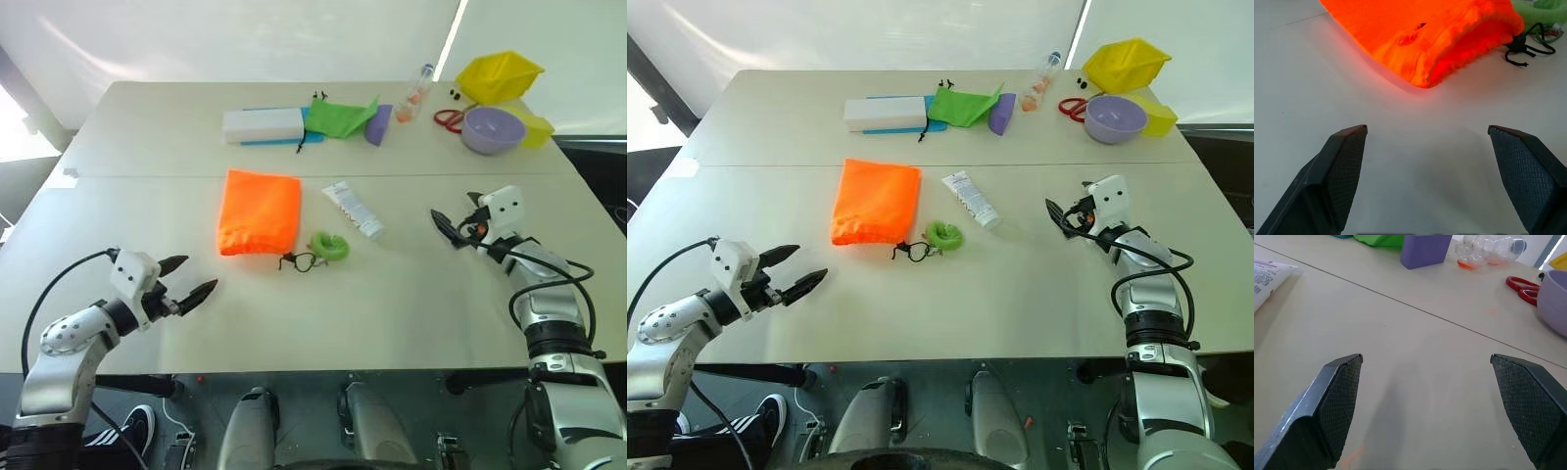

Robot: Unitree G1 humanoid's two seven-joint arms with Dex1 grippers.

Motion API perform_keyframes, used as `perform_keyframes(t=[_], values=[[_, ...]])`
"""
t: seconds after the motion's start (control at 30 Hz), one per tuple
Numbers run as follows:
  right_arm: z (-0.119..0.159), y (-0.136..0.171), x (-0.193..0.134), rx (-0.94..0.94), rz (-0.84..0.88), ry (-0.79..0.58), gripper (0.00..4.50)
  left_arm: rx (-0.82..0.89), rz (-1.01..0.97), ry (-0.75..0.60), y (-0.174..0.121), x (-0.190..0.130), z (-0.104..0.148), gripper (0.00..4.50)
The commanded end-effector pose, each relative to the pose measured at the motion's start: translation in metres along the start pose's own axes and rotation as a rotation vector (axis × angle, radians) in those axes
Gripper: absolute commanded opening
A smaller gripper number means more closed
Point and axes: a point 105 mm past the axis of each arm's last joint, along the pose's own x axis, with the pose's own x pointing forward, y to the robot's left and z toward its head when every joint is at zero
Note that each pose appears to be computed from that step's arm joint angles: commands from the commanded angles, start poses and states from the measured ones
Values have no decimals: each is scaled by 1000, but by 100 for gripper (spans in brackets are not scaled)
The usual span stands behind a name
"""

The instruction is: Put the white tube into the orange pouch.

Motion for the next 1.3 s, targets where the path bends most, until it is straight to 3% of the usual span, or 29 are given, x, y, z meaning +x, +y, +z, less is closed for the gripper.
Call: perform_keyframes(t=[0.03,0.67,0.83,0.97,1.13,1.3], values=[[12,-7,-2,-30,-17,-45,437,51,18,-62,3,-5,15,422],[15,6,-2,-36,45,-67,437,158,50,-148,16,11,38,422],[37,61,-22,7,380,-166,437,217,5,-210,6,32,58,422],[48,102,-40,19,576,-172,437,351,-50,-182,-5,49,59,422],[52,135,-46,-7,661,-159,437,504,-87,-140,-13,72,56,422],[54,139,-45,-6,635,-167,437,558,-71,-152,-14,84,60,422]])
